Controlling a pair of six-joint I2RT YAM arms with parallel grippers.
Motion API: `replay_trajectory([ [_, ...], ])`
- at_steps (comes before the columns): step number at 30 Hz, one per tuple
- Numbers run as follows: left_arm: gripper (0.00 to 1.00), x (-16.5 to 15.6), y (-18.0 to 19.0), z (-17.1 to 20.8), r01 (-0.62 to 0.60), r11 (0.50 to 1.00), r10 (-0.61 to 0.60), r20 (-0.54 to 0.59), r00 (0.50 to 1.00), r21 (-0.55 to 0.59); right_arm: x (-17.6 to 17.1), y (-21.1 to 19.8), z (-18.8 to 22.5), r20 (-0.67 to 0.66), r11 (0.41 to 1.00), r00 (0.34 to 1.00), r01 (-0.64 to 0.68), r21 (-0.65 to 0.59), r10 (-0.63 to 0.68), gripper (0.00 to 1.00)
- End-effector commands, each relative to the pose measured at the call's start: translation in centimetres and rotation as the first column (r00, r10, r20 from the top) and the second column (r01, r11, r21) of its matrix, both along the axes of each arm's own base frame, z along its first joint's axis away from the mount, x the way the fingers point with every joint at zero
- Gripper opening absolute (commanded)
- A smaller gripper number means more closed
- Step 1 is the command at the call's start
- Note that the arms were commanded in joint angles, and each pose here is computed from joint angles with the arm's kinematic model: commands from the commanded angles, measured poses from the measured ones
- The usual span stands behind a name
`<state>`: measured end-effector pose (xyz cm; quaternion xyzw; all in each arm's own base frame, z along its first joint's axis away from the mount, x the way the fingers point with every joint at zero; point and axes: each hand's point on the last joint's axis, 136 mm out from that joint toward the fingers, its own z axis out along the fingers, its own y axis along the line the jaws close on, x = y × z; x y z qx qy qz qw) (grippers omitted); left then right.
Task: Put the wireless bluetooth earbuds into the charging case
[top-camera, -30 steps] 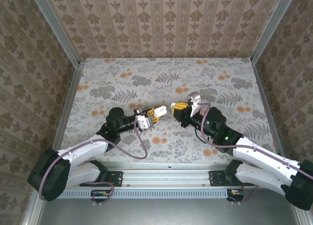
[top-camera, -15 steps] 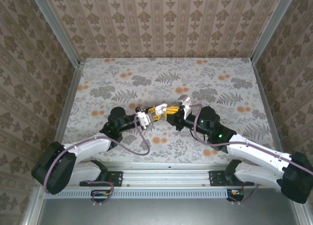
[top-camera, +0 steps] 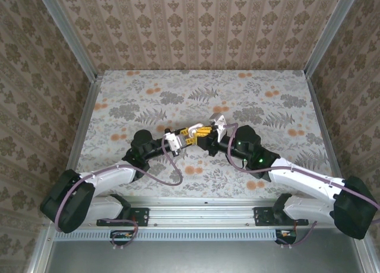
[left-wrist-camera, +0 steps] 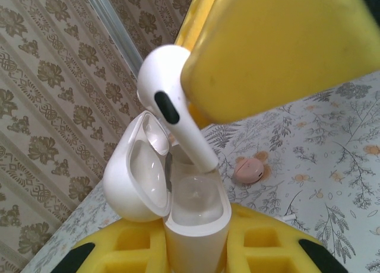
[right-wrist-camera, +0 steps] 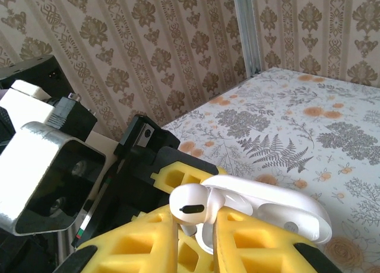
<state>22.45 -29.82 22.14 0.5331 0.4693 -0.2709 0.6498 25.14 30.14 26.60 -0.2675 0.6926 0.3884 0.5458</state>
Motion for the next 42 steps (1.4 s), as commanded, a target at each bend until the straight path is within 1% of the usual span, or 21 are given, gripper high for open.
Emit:
replay_trajectory([
  [1,0.04,-0.2,-0.2,1.2,0.020,0.999,-0.020,0.014,1.000,-0.043,-0.2,0.7,2.2,0.058,0.999,0.998,-0.032,0.035,0.030,0.19],
  [23,0.04,-0.1,-0.3,2.8,0.030,0.995,-0.030,0.010,1.000,-0.094,0.6,0.4,0.8,0.043,1.000,0.999,0.013,0.009,-0.014,0.18],
  [32,0.04,-0.2,-0.4,3.4,0.040,0.993,-0.039,0.009,0.999,-0.112,1.2,-0.1,-0.1,0.043,0.998,0.997,0.060,-0.020,-0.059,0.17],
  [42,0.04,0.0,-0.6,4.0,0.046,0.991,-0.045,0.014,0.999,-0.122,1.0,0.1,-0.8,0.029,0.998,0.999,0.041,-0.042,-0.040,0.18],
])
